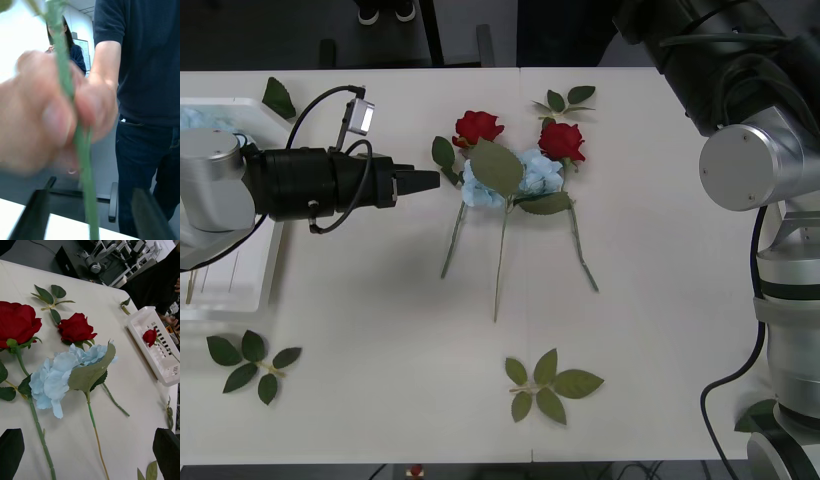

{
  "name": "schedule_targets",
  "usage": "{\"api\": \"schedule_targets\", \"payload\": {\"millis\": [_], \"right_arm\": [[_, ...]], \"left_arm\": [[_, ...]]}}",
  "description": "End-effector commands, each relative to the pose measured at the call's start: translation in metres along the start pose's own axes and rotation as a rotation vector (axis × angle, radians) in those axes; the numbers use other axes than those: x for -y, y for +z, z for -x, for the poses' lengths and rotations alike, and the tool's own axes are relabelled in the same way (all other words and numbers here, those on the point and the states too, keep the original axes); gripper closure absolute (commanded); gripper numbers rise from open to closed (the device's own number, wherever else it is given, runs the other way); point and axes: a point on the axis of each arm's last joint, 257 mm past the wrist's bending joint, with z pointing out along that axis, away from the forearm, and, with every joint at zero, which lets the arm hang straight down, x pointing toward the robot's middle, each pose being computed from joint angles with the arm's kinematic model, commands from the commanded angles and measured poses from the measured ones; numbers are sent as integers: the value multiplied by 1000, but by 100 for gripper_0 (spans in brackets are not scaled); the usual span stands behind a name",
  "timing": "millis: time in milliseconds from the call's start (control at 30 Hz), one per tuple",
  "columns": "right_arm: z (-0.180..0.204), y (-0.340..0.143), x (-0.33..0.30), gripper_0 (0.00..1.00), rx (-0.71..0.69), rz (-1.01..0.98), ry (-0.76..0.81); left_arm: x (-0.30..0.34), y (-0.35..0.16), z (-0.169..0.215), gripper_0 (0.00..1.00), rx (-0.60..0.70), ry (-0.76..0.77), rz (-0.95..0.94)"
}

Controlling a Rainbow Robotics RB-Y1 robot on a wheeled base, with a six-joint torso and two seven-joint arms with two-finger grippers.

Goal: Place the red flowers into the right box and the blue flowers into the left box. If a person shows an open palm, hand one flower to the person first, then continue sorting.

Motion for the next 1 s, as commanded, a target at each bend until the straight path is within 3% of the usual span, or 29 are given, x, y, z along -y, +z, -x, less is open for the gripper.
{"api": "schedule_targets", "payload": {"millis": [33,200,500,800,1000], "right_arm": [[20,3,-13,0,48,20,31],[20,-4,-13,0,27,30,43],[-2,-95,3,0,-232,70,52],[-99,-173,45,0,-607,14,98],[-182,-205,65,0,-881,-2,231]], "left_arm": [[6,-1,31,0,37,63,-7],[7,-1,32,0,38,64,-7],[7,-1,30,0,37,62,-7],[7,-1,32,0,38,63,-9],[7,-1,30,0,36,62,-9]]}}
